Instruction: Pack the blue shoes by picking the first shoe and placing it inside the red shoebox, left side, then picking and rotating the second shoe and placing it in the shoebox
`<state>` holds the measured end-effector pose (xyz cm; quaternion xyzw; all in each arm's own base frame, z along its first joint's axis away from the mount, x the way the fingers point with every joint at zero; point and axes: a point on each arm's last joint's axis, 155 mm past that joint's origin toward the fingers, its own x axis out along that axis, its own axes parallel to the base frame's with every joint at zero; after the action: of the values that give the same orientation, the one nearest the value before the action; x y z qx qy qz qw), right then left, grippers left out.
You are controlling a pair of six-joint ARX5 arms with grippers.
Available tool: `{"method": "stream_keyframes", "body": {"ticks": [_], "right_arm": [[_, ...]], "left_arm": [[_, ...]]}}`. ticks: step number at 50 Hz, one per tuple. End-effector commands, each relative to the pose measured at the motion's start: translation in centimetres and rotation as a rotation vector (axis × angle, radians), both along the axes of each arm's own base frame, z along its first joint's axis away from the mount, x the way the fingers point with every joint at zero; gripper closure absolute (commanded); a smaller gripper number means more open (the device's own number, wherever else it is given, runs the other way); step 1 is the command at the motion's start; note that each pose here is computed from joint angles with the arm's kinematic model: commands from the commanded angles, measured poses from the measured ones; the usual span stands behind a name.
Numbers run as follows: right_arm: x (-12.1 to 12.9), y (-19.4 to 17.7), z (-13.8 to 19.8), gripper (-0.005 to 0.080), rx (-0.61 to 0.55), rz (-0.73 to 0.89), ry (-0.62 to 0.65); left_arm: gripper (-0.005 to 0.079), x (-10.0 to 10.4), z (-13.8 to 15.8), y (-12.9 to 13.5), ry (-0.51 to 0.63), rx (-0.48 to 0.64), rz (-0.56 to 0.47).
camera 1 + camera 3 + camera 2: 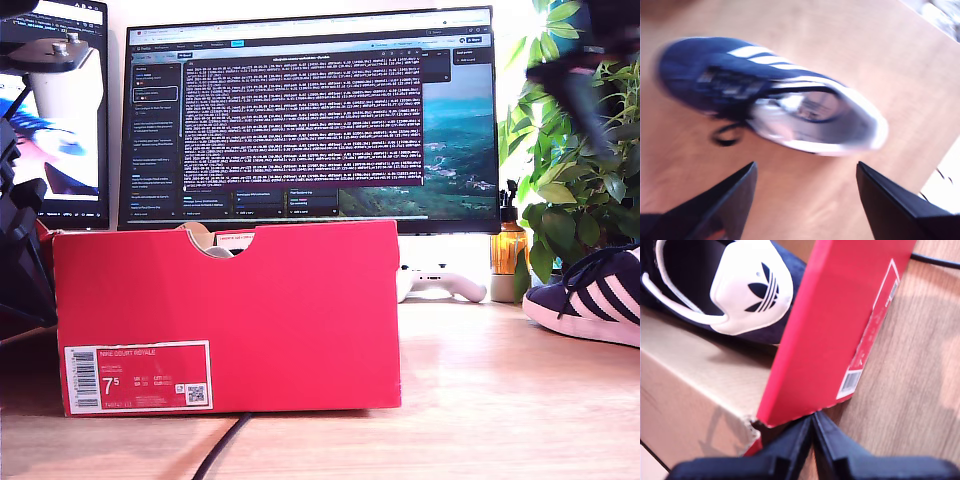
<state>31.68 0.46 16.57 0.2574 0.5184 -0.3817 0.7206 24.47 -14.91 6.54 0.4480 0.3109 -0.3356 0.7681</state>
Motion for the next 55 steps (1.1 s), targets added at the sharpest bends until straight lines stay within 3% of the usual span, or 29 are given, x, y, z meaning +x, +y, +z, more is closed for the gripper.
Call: {"method": "stream_keyframes", "body": {"ticks": [1, 5, 6, 22, 48, 55], "right_arm": [[-1.4, -0.6, -1.9, 0.0112, 0.006, -0.028, 0.066], [-2.4, -1.4, -3.0, 0.0088, 0.009, -0.053, 0.109], [-3.8, -2.7, -4.4, 0.0085, -0.005, -0.135, 0.150], [-5.1, -4.8, -5.4, 0.0086, -0.027, -0.230, 0.182], [-5.4, -4.8, -10.3, 0.0088, 0.036, -0.306, 0.155], [-5.3, -4.9, -11.2, 0.0158, 0.048, -0.330, 0.135]], "left_arm": [[0.0759, 0.3, 0.4, -0.4, -0.008, -0.018, 0.000], [0.0759, 0.3, 0.4, -0.4, -0.007, -0.018, 0.000], [0.0759, 0.3, 0.4, -0.4, -0.008, -0.018, 0.000], [0.0759, 0.3, 0.4, -0.4, -0.008, -0.018, 0.000], [0.0759, 0.3, 0.4, -0.4, -0.008, -0.018, 0.000], [0.0759, 0.3, 0.4, -0.4, -0.008, -0.018, 0.000]]}}
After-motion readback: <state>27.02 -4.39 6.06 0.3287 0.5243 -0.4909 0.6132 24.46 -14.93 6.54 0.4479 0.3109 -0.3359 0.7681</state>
